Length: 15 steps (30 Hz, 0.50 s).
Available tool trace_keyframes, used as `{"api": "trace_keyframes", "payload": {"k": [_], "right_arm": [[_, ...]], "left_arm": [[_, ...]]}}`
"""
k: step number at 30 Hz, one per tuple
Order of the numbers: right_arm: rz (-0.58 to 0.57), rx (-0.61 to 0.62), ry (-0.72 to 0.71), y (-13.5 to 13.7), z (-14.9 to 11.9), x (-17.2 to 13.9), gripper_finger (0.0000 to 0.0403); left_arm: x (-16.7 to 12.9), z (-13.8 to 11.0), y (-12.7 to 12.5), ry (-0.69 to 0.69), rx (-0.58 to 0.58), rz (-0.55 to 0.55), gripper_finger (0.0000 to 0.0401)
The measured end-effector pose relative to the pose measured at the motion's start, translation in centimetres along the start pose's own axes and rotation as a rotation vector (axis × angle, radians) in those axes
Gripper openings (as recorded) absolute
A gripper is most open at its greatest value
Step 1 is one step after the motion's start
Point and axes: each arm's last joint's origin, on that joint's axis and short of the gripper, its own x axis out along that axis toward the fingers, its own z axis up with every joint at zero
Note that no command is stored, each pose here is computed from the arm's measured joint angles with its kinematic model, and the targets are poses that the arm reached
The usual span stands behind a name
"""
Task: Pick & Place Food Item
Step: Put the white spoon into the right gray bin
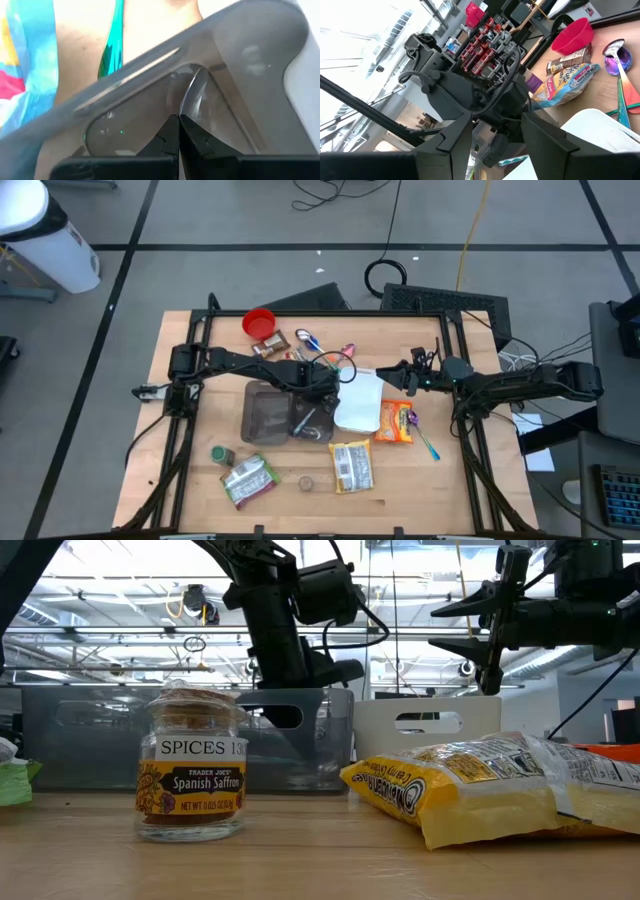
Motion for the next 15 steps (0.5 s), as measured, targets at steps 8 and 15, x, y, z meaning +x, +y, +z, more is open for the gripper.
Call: {"api": "trace_keyframes", "payload": {"k": [8, 15], "right_arm": [[0.0, 0.0, 0.0, 0.0, 0.0, 0.0, 0.0164], [0.001, 0.018, 0.002, 0.0, 0.0, 0.0, 0.0164]], "left_arm": [[1.0, -0.1, -0.2, 0.001, 0.007, -0.007, 0.0001], [1.4, -0.5, -0.7, -0.005, 0.016, -0.004, 0.0002]]}}
